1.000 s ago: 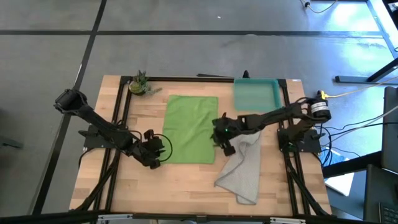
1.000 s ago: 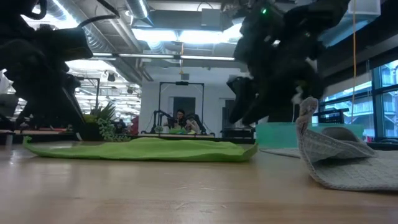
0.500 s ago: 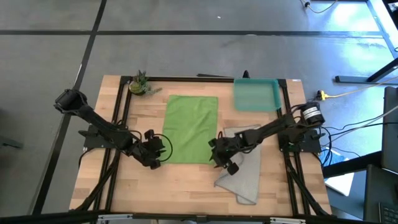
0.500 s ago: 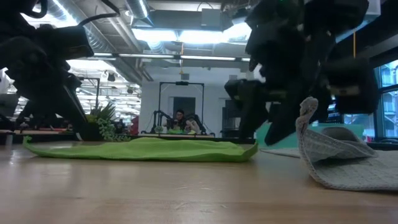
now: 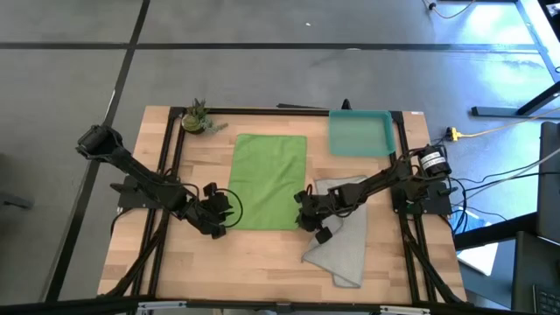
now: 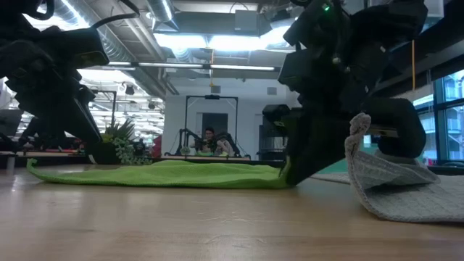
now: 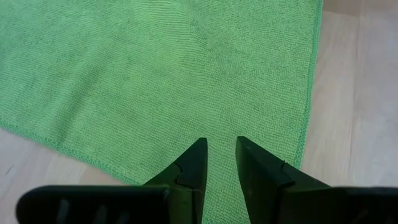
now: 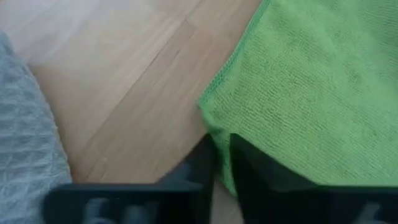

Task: Roll microfiber towels into tight, uniform cylinder then place into a basket
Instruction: Fold the green microfiber cloth

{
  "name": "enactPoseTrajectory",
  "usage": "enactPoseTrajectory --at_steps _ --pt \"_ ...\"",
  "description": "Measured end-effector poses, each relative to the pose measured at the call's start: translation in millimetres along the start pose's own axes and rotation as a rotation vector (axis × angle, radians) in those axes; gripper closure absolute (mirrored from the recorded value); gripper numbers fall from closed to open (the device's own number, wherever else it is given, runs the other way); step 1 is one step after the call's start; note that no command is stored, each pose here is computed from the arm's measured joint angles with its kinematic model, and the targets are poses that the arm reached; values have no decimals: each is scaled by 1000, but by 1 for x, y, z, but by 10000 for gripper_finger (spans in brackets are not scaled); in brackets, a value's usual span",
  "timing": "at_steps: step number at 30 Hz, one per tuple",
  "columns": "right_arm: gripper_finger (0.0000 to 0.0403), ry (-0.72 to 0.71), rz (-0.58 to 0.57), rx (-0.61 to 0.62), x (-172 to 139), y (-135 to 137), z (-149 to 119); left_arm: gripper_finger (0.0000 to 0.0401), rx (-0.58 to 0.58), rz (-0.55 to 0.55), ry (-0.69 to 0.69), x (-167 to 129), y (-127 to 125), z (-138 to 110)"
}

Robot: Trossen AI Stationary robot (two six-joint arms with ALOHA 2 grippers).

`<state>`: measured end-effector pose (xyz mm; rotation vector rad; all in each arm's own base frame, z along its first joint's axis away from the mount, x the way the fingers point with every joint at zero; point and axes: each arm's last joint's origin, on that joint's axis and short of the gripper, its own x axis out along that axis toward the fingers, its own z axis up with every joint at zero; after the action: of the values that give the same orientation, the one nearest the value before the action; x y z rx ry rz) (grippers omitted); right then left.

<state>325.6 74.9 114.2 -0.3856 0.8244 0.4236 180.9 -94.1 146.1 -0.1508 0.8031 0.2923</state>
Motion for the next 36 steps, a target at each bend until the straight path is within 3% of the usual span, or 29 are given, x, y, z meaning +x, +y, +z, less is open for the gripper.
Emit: enactPoseTrajectory --at_steps 2,8,18,30,36 --pt "391 -4 -7 5 0 -3 0 320 0 0 0 0 0 0" --pt "397 -27 -60 35 -6 -21 0 320 1 1 1 0 0 0" --pt "399 -80 -360 98 -51 -80 9 320 4 5 4 0 0 0" --pt "401 -65 -593 305 -81 -152 -35 320 3 12 7 0 2 0" --pt "401 -65 -639 349 -89 -169 -49 320 -14 37 -28 1 2 2"
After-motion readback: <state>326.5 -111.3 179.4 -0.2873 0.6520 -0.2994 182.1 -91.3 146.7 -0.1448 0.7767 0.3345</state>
